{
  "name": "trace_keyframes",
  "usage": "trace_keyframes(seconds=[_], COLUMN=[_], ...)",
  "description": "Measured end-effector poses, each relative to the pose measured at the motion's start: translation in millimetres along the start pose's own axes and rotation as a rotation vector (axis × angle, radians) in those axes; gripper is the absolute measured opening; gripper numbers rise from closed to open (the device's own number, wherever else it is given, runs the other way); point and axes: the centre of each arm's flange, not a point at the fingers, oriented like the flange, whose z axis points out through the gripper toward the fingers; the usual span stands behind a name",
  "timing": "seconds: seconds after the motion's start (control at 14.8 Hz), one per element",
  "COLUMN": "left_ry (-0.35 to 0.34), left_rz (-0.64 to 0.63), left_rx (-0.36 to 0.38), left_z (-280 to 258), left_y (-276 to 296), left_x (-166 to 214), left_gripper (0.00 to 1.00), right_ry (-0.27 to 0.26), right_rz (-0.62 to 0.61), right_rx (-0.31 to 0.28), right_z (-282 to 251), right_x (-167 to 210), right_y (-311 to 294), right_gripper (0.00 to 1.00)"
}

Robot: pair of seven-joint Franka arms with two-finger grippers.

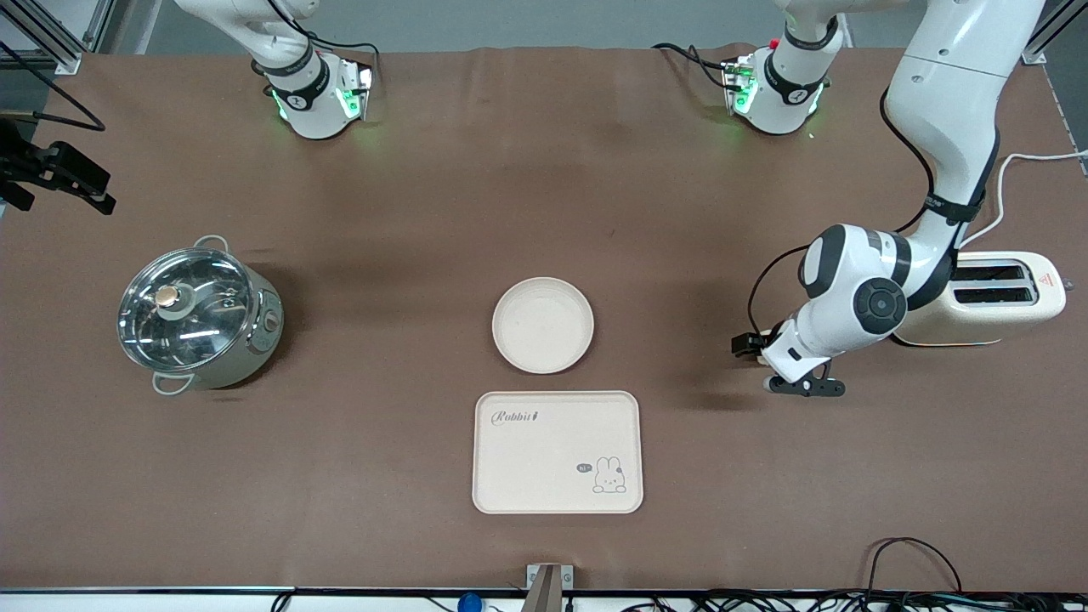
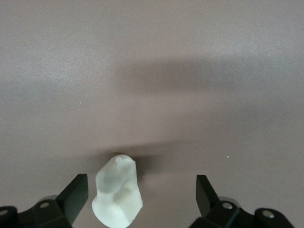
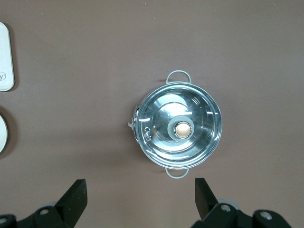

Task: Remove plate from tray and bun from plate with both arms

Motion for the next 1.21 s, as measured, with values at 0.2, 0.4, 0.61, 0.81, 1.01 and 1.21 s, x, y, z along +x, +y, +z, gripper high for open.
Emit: trace_keyframes(seconds=[0.2,0.4,0.61,0.81,1.01,1.21], left_ry=[0.061,0.117,0.109,0.123,0.119,0.109], left_rz=[0.003,0.002,-0.010,-0.023,0.009,0.007], left_rx=[0.003,0.037,0.084,0.112,0.133,0.138], left_z=[-34,-145,-274,-352,-397,-412], left_y=[2,4,8,8,-16,-41], left_x=[8,12,-15,-51,-76,-81], left_gripper=[1.00,1.00,1.00,1.00,1.00,1.00], right_ry=[0.001,0.005,0.015,0.012,0.008,-0.008], right_rz=[-0.001,-0.001,-0.001,-0.003,0.001,0.004], right_rx=[0.000,0.000,0.006,0.007,0.007,0.007], right_z=[0,0,-1,0,1,2], right_x=[0,1,2,2,2,0], right_y=[0,-1,-1,-2,0,1], right_gripper=[1.00,1.00,1.00,1.00,1.00,1.00])
